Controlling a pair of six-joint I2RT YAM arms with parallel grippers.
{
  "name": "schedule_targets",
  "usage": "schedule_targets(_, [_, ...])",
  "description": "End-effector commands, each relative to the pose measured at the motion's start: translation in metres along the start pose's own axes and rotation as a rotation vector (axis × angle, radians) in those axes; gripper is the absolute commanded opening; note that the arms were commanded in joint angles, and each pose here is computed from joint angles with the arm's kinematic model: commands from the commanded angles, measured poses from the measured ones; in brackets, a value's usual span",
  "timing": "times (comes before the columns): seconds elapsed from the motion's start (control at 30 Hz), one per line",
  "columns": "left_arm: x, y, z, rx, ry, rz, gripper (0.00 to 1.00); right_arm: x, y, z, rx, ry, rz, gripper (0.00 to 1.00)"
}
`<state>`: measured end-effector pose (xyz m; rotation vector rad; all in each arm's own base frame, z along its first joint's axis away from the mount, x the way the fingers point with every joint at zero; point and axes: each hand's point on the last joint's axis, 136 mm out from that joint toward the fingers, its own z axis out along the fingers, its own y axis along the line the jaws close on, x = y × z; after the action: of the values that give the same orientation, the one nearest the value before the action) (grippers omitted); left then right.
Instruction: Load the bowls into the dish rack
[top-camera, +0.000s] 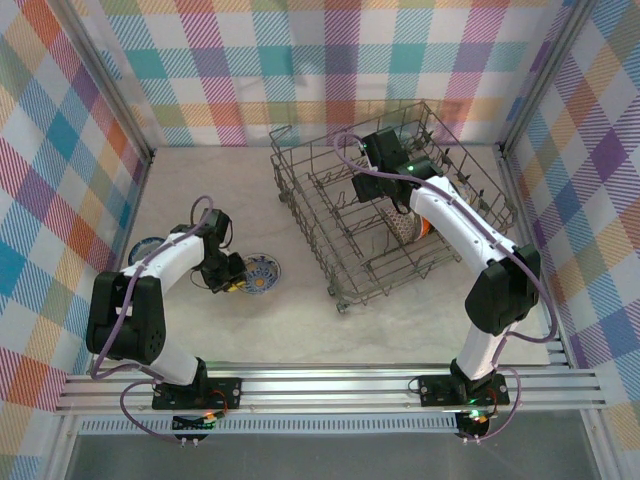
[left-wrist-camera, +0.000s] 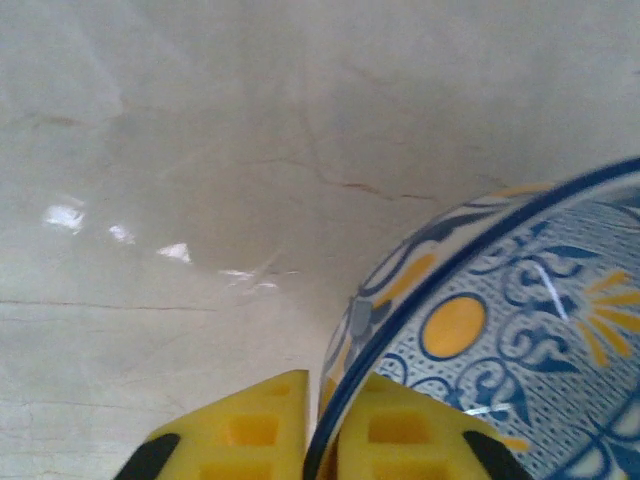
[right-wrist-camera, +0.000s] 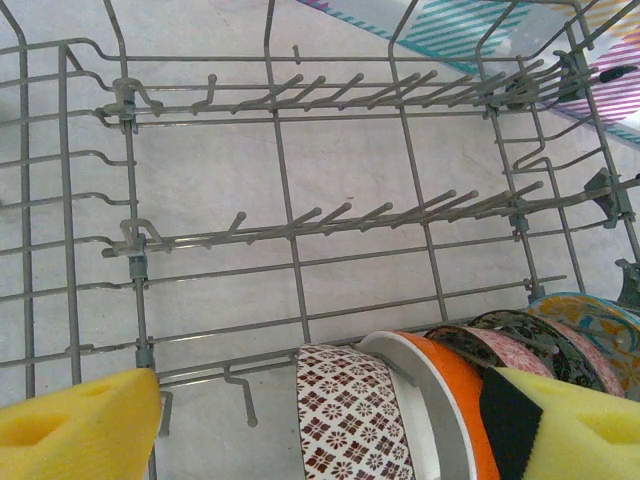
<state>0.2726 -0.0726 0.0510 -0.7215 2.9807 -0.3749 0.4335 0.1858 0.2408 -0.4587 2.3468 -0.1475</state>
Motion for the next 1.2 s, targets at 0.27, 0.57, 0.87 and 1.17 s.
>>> schedule_targets(0.27, [-0.052,-0.013,-0.072,0.006,-0.216,0.068,0.00,-0.003,0.007,0.002,-0.052,0.033,0.029,0.83])
schedule_targets(0.57, [-0.104,-0.075,-0.203,0.196,-0.527,0.160,0.00,-0.030,0.038,-0.030,-0.324,-0.019,0.082,0.80])
schedule_targets(0.87, [-0.106,-0.150,-0.286,0.382,-0.739,0.304,0.00,-0.074,0.061,-0.080,-0.598,-0.150,0.117,0.74])
schedule_targets(1.17, [-0.086,-0.218,-0.304,0.452,-0.812,0.459,0.00,-0.100,0.092,-0.145,-0.927,-0.292,0.088,0.63])
